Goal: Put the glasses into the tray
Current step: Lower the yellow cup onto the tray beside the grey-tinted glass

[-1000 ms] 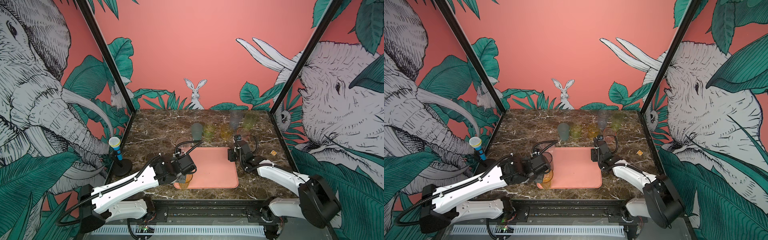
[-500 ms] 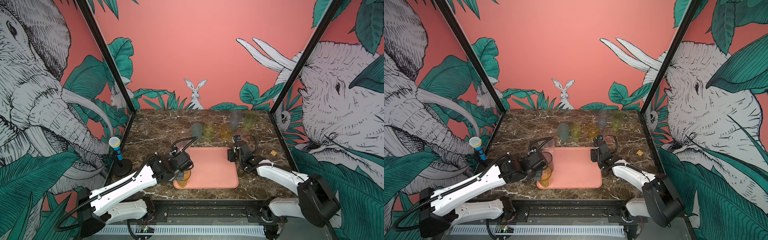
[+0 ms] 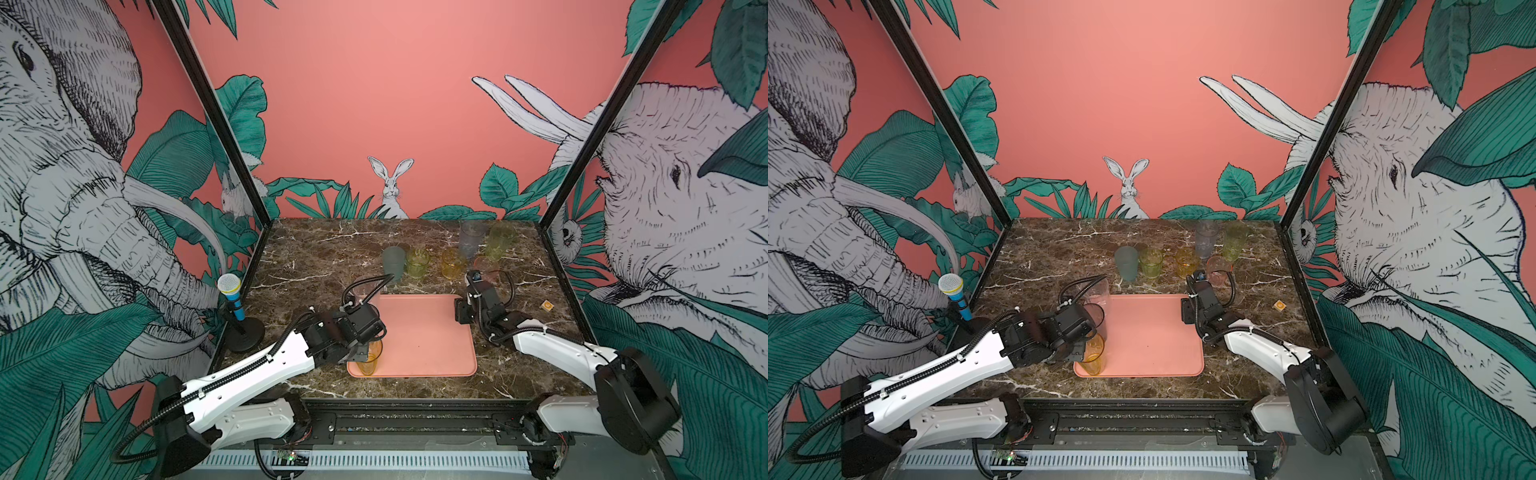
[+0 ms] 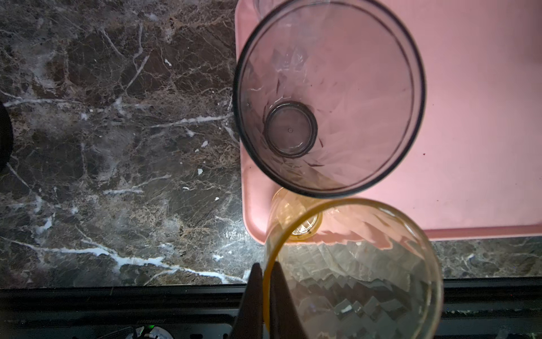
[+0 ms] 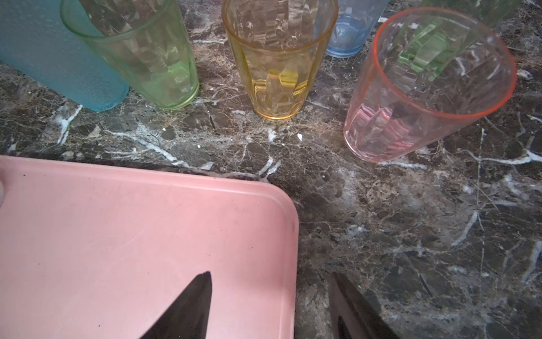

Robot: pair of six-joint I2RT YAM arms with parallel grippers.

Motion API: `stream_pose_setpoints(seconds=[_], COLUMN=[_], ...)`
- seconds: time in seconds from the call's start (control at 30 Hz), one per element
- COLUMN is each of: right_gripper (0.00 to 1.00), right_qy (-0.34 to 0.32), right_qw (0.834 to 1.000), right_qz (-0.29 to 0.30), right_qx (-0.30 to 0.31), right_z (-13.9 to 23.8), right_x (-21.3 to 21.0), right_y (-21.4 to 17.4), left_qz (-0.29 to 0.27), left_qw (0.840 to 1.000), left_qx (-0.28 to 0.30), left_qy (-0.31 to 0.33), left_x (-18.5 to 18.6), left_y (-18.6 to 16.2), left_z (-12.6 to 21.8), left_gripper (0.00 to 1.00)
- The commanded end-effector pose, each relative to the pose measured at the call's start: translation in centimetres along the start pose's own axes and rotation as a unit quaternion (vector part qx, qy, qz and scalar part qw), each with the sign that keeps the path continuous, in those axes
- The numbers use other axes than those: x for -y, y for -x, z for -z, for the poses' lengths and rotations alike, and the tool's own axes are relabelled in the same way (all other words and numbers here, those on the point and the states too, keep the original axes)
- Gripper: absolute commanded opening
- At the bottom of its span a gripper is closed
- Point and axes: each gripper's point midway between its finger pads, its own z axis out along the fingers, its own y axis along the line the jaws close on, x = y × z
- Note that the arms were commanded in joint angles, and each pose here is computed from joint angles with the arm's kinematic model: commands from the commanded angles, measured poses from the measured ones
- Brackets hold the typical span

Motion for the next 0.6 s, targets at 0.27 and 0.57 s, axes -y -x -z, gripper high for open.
stream_pose_setpoints(seconds=[0.27, 0.57], right_gripper=[0.66, 0.66], right_qy=[0.007, 0.007], right_qw=[1.0, 1.0], right_qz=[-0.01, -0.01], right_qx=[0.021, 0.02], right_z=[0.28, 0.25], right_x=[-0.4, -0.42], right_y=[1.78, 1.74], left_qz=[0.001, 0.0], left_qw=[1.0, 1.0], left_qx=[0.006, 0.002], left_qy=[0.027, 0.03], left_x=[-1.67, -1.52], left_y=[-0.09, -0.03], left_z=[0.43, 0.06], left_gripper=[0.0, 0.09])
